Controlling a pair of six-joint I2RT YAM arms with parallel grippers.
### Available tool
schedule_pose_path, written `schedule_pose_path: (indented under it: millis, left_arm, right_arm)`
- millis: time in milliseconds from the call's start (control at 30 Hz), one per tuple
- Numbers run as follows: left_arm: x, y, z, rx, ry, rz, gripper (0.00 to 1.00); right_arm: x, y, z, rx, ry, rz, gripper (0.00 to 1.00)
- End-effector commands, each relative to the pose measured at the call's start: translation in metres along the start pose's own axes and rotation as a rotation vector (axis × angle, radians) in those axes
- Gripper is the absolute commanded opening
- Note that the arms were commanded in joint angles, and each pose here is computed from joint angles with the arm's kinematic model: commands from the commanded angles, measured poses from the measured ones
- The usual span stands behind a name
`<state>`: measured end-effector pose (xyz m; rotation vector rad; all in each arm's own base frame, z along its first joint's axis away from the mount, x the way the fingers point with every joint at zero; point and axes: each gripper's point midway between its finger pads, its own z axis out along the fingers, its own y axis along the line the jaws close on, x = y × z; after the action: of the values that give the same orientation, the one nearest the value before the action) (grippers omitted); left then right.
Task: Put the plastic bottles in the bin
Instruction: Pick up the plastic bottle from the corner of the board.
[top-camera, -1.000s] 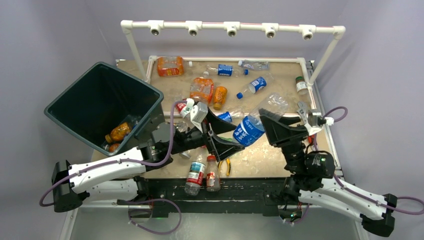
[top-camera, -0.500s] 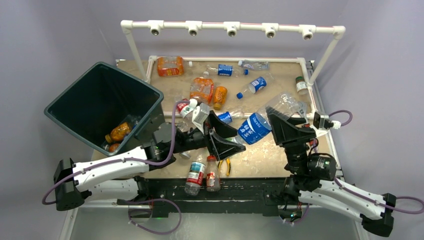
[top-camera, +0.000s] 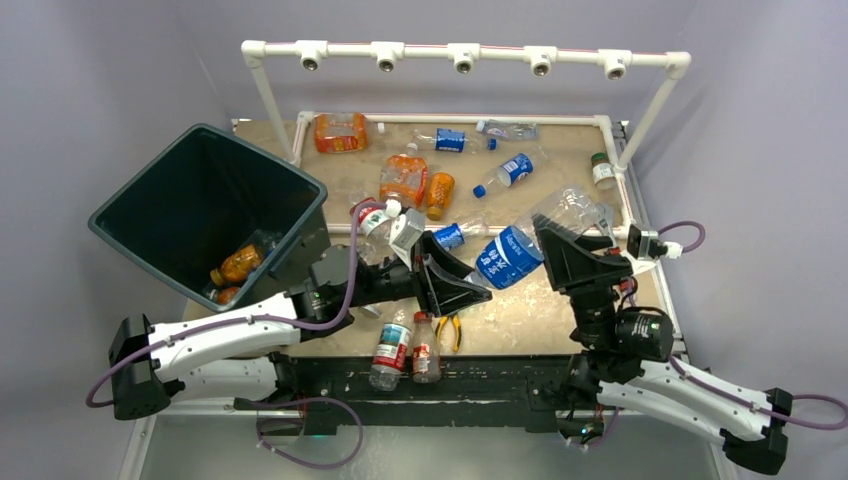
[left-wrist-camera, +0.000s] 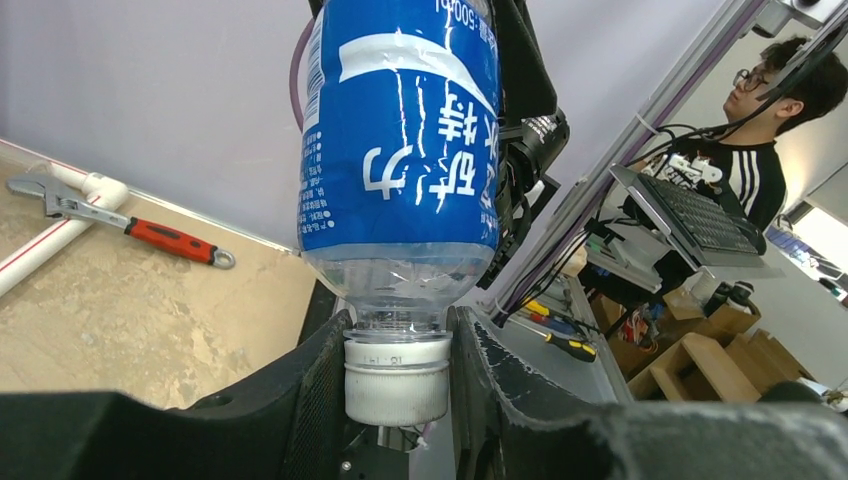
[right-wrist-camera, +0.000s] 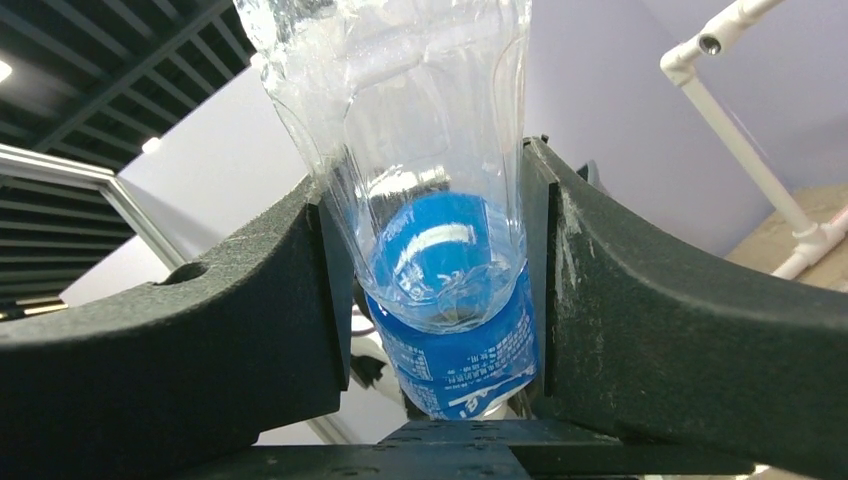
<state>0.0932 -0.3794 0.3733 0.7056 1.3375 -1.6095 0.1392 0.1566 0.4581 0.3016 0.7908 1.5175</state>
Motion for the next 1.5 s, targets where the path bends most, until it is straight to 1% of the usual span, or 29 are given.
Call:
schedule_pose_path:
  millis: [0, 67, 133, 233, 367, 400, 433, 500, 567, 633, 700, 867, 933, 1100, 1167, 1233, 1300, 1333, 1400, 1433, 1467]
  left_arm:
    - [-0.031, -0.014, -0.002, 0.014, -0.088, 0.043, 0.0]
    - [-0.04, -0.013, -0.004, -0.016, -0.101, 0.066, 0.0]
    - [-0.052, -0.01, -0.006, -0.06, -0.117, 0.091, 0.0]
    - [-0.069, -0.008, -0.005, -0.121, -0.11, 0.144, 0.0]
    - [-0.086, -0.007, -0.002, -0.188, -0.031, 0.237, 0.0]
    - [-0.095, -0.01, -0.002, -0.203, -0.007, 0.266, 0.0]
    - [-0.087, -0.002, -0.004, -0.234, 0.054, 0.293, 0.0]
    - [-0.097, -0.001, -0.012, -0.287, 0.129, 0.36, 0.0]
    - [-0.107, 0.004, -0.019, -0.344, 0.16, 0.413, 0.0]
    - [-0.118, 0.001, -0.024, -0.356, 0.157, 0.455, 0.0]
    - [-0.125, -0.003, -0.028, -0.346, 0.13, 0.485, 0.0]
    - [-0.122, -0.011, -0.033, -0.275, 0.057, 0.544, 0.0]
    - [-0.132, -0.001, -0.038, -0.358, 0.044, 0.551, 0.0]
    - [-0.182, 0.021, -0.076, -0.675, -0.009, 0.544, 0.0]
    - [-0.192, 0.02, -0.088, -0.724, -0.017, 0.545, 0.0]
    - [-0.187, 0.019, -0.093, -0.722, 0.027, 0.553, 0.0]
    - [-0.171, 0.02, -0.09, -0.688, 0.12, 0.564, 0.0]
    - [-0.162, 0.02, -0.087, -0.667, 0.178, 0.562, 0.0]
    - [-0.137, 0.026, -0.081, -0.644, 0.318, 0.543, 0.0]
    - [-0.126, 0.029, -0.079, -0.638, 0.376, 0.53, 0.0]
    - [-0.115, 0.032, -0.077, -0.63, 0.43, 0.517, 0.0]
  right_arm:
    - [0.002, 0.014, -0.001, -0.036, 0.064, -0.036, 0.48]
    - [0.007, 0.015, -0.001, -0.022, 0.128, -0.082, 0.85]
    - [0.009, 0.017, 0.0, -0.008, 0.187, -0.139, 0.98]
    - [0.004, 0.011, 0.001, 0.069, 0.246, -0.234, 0.99]
    - [0.003, 0.004, -0.011, 0.134, 0.357, -0.321, 0.99]
    - [-0.001, 0.002, -0.014, 0.153, 0.367, -0.343, 0.99]
    - [-0.008, 0.002, -0.016, 0.174, 0.369, -0.362, 0.99]
    - [-0.03, -0.003, -0.02, 0.239, 0.346, -0.418, 0.99]
    - [-0.051, 0.001, -0.027, 0.261, 0.326, -0.437, 0.99]
    - [-0.066, 0.007, -0.031, 0.257, 0.296, -0.434, 0.99]
    - [-0.072, 0.017, -0.034, 0.214, 0.278, -0.408, 0.99]
    - [-0.057, 0.046, -0.032, 0.024, 0.294, -0.339, 0.99]
    - [-0.045, 0.055, -0.026, -0.027, 0.332, -0.337, 0.99]
    - [-0.013, 0.044, -0.011, -0.007, 0.418, -0.387, 0.99]
    - [-0.008, 0.038, -0.011, 0.002, 0.408, -0.374, 0.99]
    - [-0.001, 0.042, -0.015, -0.045, 0.402, -0.33, 0.99]
    - [-0.006, 0.049, -0.007, -0.068, 0.352, -0.319, 0.99]
    - [-0.01, 0.05, -0.001, -0.057, 0.336, -0.333, 0.99]
    - [-0.021, 0.049, 0.016, -0.001, 0.317, -0.413, 0.99]
    - [-0.019, 0.043, 0.02, 0.036, 0.349, -0.458, 0.99]
    - [-0.023, 0.042, 0.024, 0.052, 0.354, -0.497, 0.99]
